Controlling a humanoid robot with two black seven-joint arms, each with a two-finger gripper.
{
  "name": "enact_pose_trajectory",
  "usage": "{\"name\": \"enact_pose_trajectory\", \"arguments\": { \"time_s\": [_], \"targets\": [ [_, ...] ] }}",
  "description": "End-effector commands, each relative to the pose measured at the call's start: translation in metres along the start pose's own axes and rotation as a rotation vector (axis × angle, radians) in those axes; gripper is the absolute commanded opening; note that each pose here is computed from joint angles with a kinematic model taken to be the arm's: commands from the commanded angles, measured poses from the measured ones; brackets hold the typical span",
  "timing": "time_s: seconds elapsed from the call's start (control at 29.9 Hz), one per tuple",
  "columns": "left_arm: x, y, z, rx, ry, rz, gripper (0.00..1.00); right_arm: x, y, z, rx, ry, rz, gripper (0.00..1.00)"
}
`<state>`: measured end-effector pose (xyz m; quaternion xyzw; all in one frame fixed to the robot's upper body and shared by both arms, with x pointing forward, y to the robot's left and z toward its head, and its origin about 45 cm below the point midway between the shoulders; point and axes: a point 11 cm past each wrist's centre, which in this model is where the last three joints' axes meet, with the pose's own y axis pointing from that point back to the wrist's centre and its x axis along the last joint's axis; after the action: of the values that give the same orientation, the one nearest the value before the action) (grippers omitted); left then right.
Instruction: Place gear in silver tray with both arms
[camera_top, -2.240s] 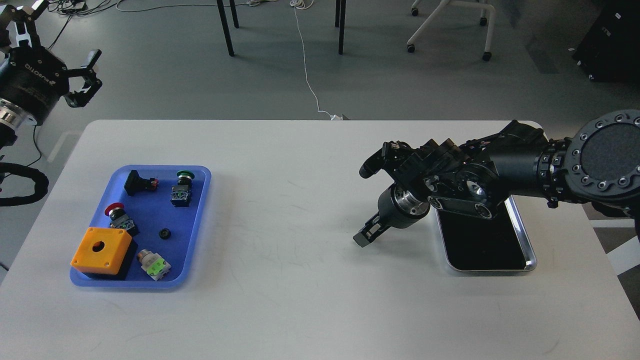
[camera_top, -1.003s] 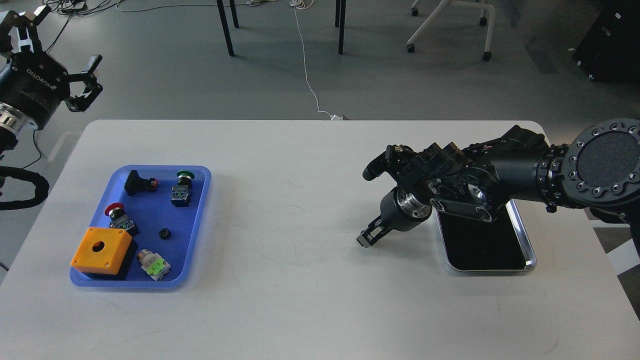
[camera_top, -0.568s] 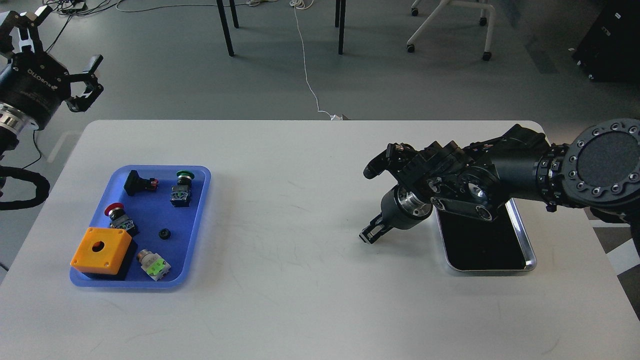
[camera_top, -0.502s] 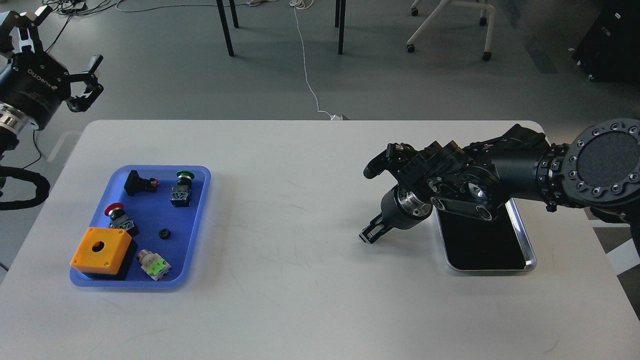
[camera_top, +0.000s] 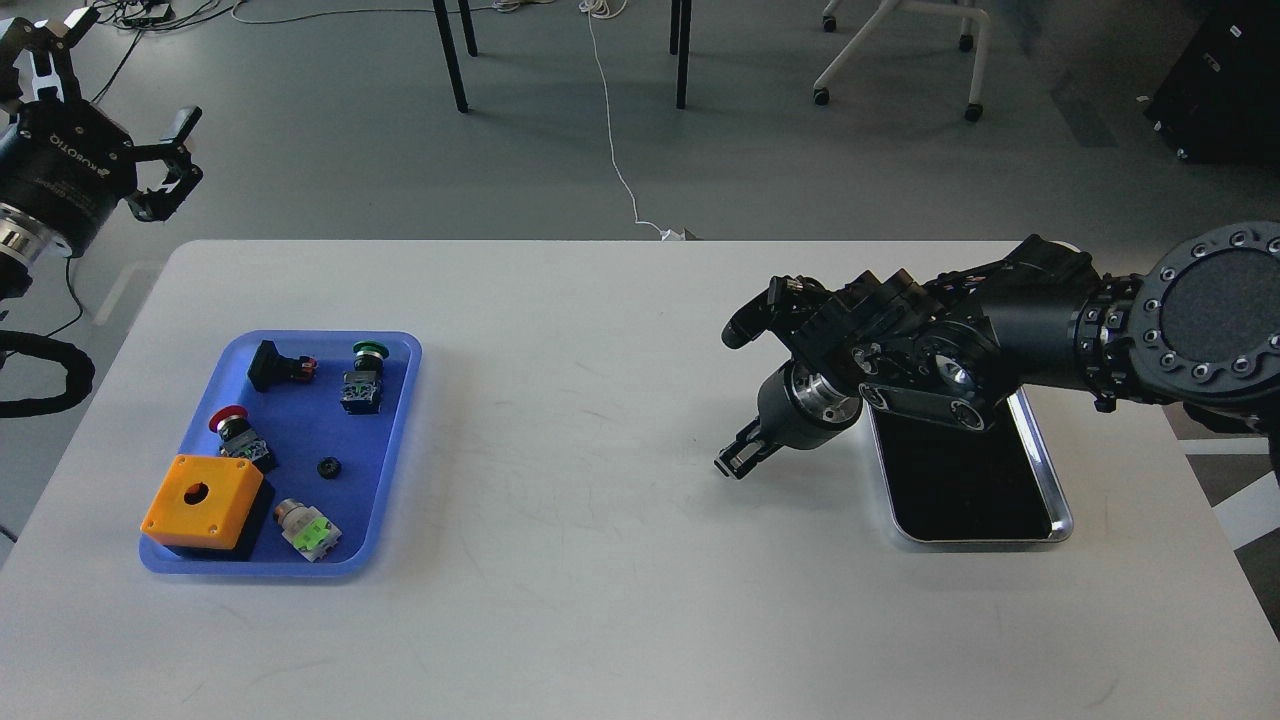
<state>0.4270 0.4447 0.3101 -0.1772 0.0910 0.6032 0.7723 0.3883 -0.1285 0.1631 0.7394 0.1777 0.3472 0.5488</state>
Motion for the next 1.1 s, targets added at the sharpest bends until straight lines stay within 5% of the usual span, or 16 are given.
{"name": "enact_pose_trajectory", "arguments": {
  "time_s": [0.0, 0.33, 0.67, 1.07],
  "targets": [
    [0.002, 0.001, 0.005, -0.005, -0.008, 0.004, 0.98, 0.013, 0.011, -0.004, -0.007, 0.024, 0.017, 0.12],
    [-0.001, -0.001, 0.007, -0.009, -0.009, -0.005, 0.98, 0.016, 0.053, -0.008, -0.025, 0.095, -0.007, 0.12],
    [-0.003, -0.001, 0.005, -0.004, -0.006, -0.011, 0.98, -0.056, 0.106, 0.081, -0.146, -0.046, -0.005, 0.13],
    [-0.003, -0.001, 0.002, 0.005, -0.006, -0.012, 0.98, -0.137, 0.089, 0.118, -0.179, -0.161, -0.090, 0.13]
  ]
}}
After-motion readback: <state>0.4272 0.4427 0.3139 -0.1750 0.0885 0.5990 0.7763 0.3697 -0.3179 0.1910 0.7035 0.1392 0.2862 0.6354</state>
